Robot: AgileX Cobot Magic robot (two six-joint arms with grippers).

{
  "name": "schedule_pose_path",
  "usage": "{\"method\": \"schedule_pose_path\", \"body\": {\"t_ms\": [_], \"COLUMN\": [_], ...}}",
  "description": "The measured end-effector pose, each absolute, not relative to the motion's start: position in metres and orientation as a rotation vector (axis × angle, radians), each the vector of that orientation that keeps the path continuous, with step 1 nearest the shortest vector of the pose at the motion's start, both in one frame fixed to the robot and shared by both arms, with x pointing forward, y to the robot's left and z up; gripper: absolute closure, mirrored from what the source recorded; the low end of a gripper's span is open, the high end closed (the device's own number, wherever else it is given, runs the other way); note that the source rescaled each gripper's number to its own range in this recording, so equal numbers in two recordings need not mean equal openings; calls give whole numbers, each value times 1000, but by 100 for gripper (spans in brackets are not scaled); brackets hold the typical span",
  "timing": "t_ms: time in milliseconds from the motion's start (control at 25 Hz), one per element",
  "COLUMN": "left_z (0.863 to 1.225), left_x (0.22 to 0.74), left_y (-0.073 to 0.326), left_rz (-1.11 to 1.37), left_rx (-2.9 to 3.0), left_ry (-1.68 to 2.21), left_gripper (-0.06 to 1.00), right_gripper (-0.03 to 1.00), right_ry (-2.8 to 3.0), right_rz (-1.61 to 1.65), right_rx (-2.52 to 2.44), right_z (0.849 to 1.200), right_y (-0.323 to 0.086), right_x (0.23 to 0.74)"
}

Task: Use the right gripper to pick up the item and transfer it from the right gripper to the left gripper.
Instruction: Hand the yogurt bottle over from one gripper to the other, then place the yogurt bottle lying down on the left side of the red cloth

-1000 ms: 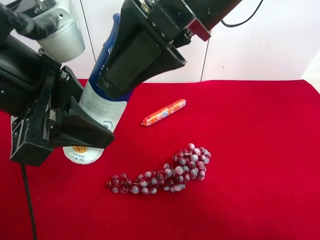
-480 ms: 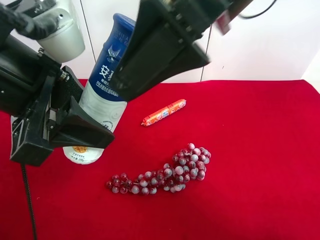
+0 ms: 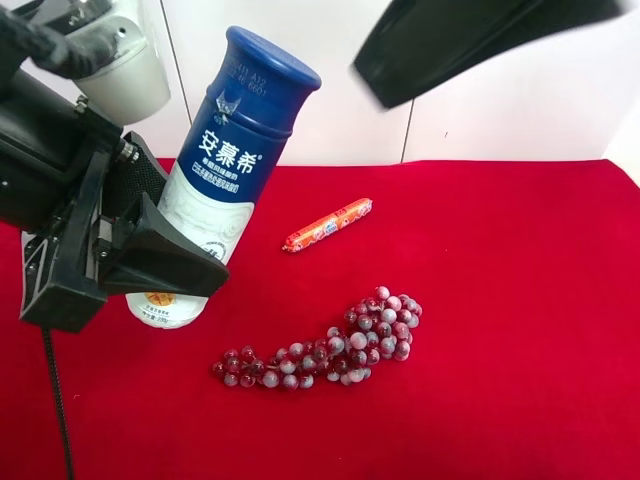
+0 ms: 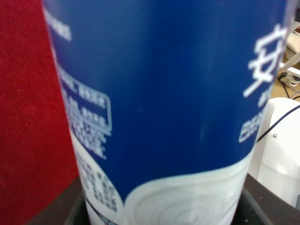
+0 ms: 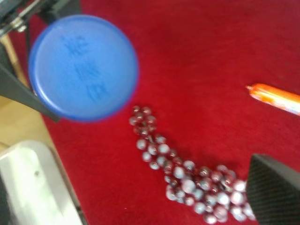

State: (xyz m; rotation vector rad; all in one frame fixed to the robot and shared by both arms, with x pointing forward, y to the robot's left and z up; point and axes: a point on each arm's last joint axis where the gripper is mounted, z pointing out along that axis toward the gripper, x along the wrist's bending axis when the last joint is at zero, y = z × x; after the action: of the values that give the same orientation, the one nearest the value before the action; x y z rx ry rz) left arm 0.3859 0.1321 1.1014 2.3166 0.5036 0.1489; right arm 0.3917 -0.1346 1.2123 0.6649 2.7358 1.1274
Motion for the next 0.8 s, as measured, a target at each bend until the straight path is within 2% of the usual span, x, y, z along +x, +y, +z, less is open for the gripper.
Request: {"method": "schedule_pose_path", "body": {"t_ms": [200, 280, 360, 480, 600, 800], "left_z": [1101, 1101, 1101, 1101, 1101, 1102], "left_x": [386, 386, 386, 386, 386, 386], "left_y": [132, 132, 132, 132, 132, 132], "left_rz": [149, 149, 148, 148, 148, 148], "left_rx": [2317, 2317, 2316, 2316, 2316, 2315], "left_ry": [504, 504, 504, 504, 504, 505], "left_gripper": [87, 87, 87, 87, 87, 87], "right_gripper": [-3, -3, -3, -3, -3, -3], "right_ry": [2635, 2645, 2663, 2641, 2586, 2488], "right_rz": [1174, 1159, 1096, 1089, 1072, 1074], "right_rx": [784, 829, 892, 925, 989, 1031], "right_z": [1220, 1206, 1177, 1163, 1128, 1094], "right_y": [-167, -179, -201, -216, -244, -271], "right_x": [359, 344, 321, 305, 277, 254]}}
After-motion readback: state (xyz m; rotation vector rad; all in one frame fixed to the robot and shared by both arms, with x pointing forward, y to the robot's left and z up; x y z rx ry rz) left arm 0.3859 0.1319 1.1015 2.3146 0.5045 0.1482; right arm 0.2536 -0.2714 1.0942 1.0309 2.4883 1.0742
